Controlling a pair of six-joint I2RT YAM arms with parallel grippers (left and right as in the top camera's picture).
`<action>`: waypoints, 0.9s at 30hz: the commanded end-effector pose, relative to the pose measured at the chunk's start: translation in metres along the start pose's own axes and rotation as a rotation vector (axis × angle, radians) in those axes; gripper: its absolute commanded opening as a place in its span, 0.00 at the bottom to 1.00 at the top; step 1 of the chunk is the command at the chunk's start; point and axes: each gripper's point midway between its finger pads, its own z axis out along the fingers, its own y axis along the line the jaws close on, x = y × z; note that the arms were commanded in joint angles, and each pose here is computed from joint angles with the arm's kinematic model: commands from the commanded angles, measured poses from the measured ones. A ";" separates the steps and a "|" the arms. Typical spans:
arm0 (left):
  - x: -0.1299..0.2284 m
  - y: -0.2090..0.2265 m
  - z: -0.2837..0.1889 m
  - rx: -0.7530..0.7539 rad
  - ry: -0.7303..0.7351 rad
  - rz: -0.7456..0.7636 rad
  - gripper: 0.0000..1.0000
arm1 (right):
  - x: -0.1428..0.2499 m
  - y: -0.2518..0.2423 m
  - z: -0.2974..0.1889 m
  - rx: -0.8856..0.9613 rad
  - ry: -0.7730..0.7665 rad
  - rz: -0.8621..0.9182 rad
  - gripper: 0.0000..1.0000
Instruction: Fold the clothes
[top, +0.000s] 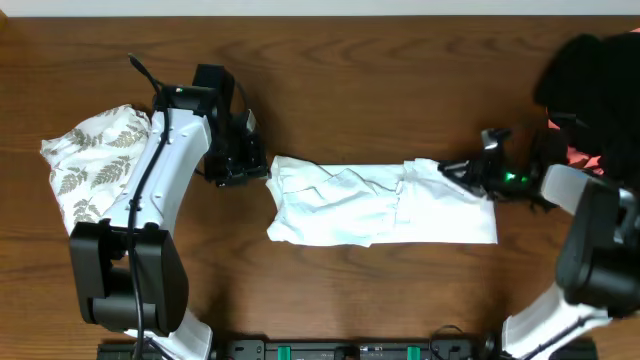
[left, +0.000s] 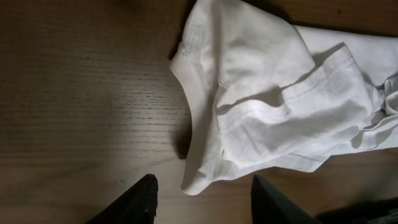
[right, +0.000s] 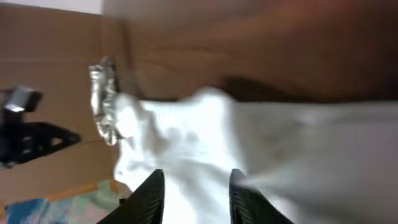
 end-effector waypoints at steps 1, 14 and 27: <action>0.002 -0.002 -0.005 0.012 -0.012 0.006 0.50 | -0.023 0.064 -0.025 -0.094 -0.074 -0.195 0.36; 0.000 -0.003 -0.005 0.014 -0.019 0.009 0.50 | -0.020 0.014 -0.037 0.277 -0.106 -0.117 0.39; 0.001 -0.003 -0.005 0.014 -0.018 0.008 0.50 | -0.004 -0.060 0.000 0.311 0.006 0.010 0.38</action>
